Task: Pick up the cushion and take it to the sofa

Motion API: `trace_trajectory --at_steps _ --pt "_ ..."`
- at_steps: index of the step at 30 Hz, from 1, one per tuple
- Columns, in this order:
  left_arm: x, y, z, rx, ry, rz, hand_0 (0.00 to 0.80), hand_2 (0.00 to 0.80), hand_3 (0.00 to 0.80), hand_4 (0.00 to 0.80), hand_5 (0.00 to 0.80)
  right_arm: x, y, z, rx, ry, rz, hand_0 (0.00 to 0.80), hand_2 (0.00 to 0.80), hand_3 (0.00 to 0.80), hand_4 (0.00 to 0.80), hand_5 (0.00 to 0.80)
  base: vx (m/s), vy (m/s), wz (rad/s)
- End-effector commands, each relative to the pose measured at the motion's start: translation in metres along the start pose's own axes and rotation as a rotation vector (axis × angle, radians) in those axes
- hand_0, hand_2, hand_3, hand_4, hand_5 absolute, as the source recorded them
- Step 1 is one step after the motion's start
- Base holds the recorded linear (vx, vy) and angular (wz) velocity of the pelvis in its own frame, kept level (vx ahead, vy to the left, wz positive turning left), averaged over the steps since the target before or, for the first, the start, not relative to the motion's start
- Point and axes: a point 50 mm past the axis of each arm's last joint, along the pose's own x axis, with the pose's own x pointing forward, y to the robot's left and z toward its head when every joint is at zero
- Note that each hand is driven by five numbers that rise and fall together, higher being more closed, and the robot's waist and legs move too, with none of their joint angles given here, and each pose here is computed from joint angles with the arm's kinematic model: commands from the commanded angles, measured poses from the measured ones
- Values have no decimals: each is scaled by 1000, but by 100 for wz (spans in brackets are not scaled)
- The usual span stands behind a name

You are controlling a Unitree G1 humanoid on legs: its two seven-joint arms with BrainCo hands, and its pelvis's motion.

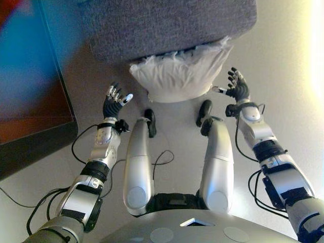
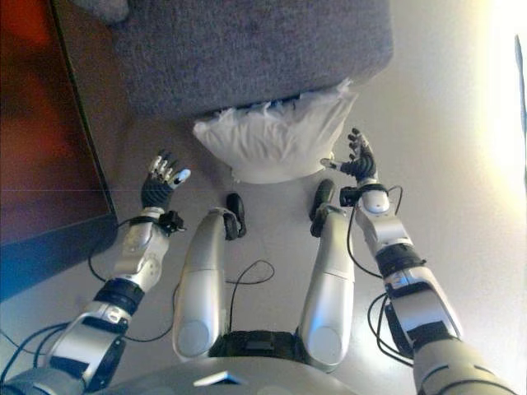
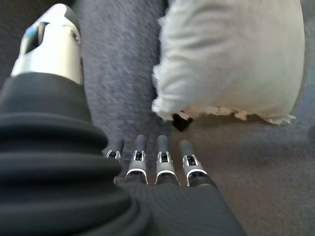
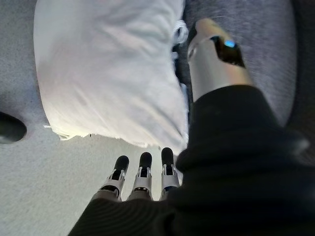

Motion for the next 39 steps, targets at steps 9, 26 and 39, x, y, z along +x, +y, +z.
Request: trace_trajectory --at_steps 9,26,39 --pt "19 -15 19 -27 -40 -69 0 0 0 0 0 22 -31 40 44 -12 17 0 0 0 0 0 7 -25 3" --pt "67 -42 78 -48 2 -208 0 0 0 0 0 41 -39 76 170 24 -71 0 0 0 0 0 6 -7 0" --pt "83 -56 105 21 32 -248 0 0 0 0 0 49 -25 111 105 -25 72 0 0 0 0 0 11 -4 0"
